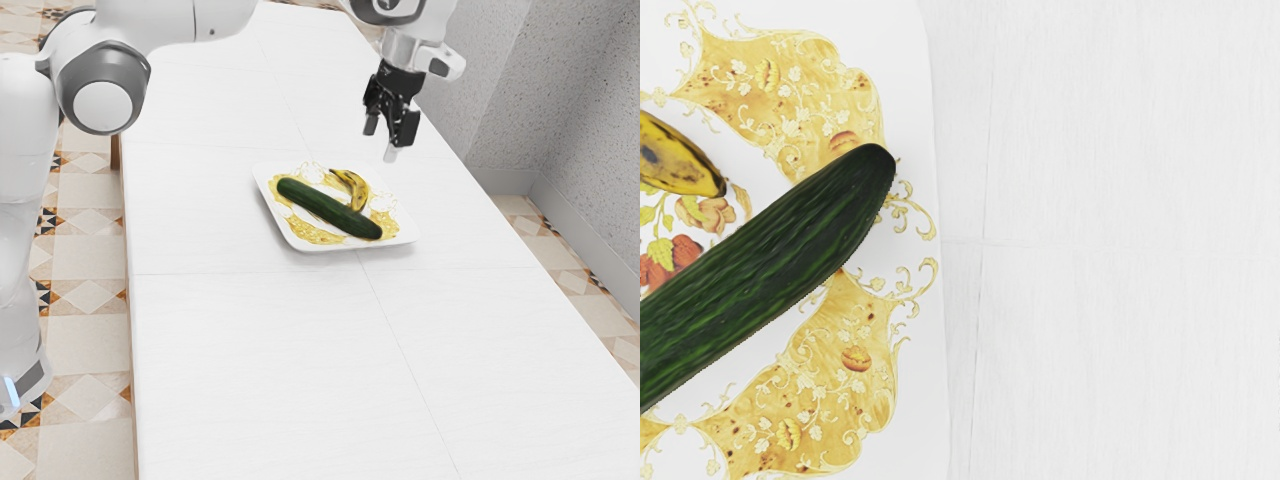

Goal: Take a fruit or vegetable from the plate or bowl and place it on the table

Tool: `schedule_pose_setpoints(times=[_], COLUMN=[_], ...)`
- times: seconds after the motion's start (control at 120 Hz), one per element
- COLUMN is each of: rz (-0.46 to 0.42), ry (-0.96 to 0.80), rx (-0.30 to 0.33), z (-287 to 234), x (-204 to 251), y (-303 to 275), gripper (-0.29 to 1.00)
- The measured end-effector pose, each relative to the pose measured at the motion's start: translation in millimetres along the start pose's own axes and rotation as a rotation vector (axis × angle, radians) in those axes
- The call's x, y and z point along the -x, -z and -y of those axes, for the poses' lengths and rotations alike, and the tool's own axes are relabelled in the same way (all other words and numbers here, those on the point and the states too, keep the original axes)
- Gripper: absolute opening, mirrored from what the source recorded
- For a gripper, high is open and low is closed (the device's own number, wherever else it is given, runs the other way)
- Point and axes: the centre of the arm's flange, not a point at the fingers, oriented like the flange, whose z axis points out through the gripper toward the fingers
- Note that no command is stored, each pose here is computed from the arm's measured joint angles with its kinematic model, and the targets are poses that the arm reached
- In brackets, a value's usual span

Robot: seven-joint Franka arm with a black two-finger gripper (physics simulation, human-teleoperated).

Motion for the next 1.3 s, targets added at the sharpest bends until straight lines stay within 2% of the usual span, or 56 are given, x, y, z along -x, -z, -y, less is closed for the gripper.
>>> schedule_pose_setpoints(times=[0.192,0.508,0.858,1.125,1.3], rz=[-0.091,-0.146,-0.104,-0.028,-0.030], ry=[0.000,-0.003,-0.102,-0.301,-0.406], rx=[0.001,0.004,-0.017,-0.012,-0.009], z=[-1,-2,16,15,14], x=[-9,-13,-20,-16,-8], y=[8,17,-7,-57,-78], gripper=[0.70,0.70,0.70,0.70,0.70])
